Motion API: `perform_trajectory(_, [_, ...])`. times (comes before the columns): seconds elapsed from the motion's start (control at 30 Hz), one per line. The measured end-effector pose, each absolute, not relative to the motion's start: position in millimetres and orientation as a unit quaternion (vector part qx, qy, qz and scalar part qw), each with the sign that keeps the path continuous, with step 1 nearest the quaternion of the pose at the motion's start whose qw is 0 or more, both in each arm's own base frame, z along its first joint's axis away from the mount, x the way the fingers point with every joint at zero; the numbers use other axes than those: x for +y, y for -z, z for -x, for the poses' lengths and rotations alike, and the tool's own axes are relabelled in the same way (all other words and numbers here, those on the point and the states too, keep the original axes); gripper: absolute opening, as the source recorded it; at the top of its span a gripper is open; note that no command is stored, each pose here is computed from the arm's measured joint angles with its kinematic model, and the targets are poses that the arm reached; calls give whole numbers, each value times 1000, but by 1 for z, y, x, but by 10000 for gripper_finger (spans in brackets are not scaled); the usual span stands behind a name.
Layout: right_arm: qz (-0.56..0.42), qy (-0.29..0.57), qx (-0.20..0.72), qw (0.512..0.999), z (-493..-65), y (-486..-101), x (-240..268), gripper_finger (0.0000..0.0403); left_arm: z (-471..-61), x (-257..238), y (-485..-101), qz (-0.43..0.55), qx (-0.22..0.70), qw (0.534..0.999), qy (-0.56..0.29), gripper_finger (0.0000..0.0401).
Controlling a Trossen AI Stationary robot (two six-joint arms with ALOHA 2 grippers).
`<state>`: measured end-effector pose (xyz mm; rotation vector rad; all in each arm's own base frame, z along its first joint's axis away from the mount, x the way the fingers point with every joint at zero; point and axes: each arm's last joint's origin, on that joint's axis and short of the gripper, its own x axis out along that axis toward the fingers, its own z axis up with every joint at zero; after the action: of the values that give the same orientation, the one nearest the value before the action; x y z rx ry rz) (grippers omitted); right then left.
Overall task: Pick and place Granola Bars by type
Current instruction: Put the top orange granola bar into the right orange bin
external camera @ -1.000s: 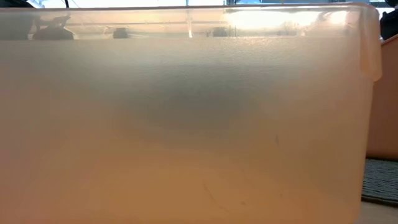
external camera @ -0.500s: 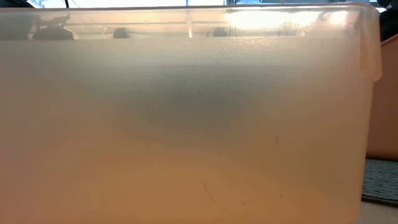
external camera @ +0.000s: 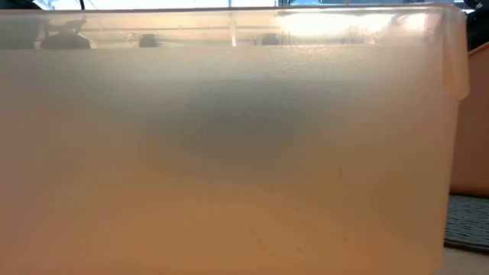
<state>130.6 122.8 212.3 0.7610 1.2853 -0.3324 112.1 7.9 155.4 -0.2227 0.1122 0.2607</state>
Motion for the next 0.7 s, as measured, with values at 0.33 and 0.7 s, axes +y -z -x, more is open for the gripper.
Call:
perform_trajectory(0.33, [-353, 151, 579, 719, -131, -213, 124, 28, -112, 8, -155, 111, 56, 984, -130, 118])
perform_trajectory(0.7, [-355, 151, 579, 718, -131, -213, 124, 33, -112, 8, -155, 111, 56, 984, -130, 118])
